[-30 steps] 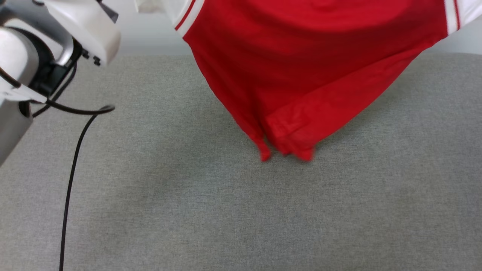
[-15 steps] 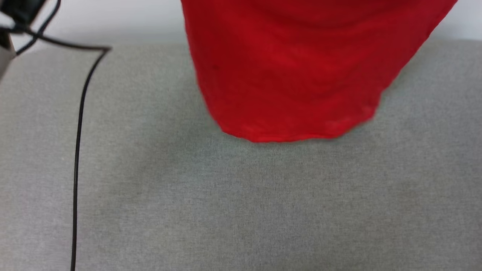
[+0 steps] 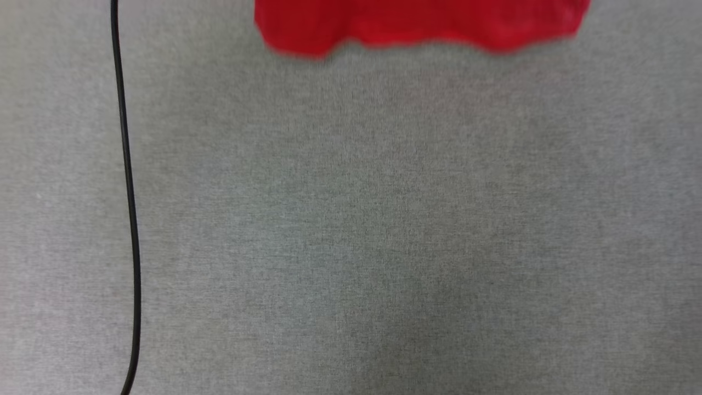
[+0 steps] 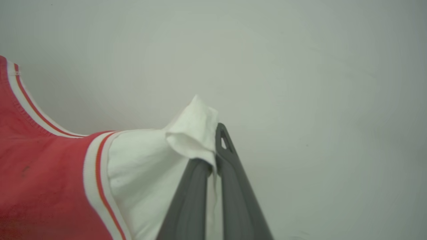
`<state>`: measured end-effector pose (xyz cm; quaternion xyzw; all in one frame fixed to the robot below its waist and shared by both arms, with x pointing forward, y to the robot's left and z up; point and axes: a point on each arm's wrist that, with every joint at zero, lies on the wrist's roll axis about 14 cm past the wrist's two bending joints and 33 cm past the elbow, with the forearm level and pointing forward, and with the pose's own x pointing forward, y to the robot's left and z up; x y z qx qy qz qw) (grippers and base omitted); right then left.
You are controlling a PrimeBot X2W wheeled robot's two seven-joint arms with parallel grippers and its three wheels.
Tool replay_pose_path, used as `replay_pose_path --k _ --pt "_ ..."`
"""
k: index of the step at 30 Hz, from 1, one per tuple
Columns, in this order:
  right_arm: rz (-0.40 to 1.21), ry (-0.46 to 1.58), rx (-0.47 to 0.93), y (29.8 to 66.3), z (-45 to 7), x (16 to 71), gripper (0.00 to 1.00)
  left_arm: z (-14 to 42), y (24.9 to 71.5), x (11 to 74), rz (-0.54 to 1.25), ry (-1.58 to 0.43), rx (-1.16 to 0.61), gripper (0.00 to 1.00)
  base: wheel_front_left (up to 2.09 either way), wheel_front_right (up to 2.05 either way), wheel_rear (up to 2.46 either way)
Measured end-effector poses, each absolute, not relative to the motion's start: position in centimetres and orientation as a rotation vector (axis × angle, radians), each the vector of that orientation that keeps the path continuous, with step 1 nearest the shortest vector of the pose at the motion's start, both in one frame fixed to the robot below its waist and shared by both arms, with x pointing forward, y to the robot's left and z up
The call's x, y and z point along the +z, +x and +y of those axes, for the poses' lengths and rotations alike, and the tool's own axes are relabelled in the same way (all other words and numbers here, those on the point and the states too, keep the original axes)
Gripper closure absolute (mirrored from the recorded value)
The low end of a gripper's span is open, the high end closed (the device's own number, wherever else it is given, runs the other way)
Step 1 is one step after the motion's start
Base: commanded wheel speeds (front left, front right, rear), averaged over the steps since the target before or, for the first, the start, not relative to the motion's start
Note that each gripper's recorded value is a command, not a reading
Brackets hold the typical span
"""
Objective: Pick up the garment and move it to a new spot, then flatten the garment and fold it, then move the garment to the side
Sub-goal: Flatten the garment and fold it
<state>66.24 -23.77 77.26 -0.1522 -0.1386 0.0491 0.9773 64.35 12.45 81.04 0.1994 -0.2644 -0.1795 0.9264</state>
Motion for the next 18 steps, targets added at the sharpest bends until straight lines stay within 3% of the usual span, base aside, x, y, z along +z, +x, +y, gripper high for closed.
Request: replay_pose_path --k 9,18 --pt "-0.293 -0.278 0.094 69.8 -23.0 75.7 1.00 13.7 68.4 78.9 -0.538 0.368 -0.325 1.00 0.00 0.00 0.00" --pt "-0.199 -0.203 0.142 70.9 -21.5 69.1 1.00 14.0 70.1 73.5 -0.436 0.291 -0.338 1.00 0.00 0.00 0.00"
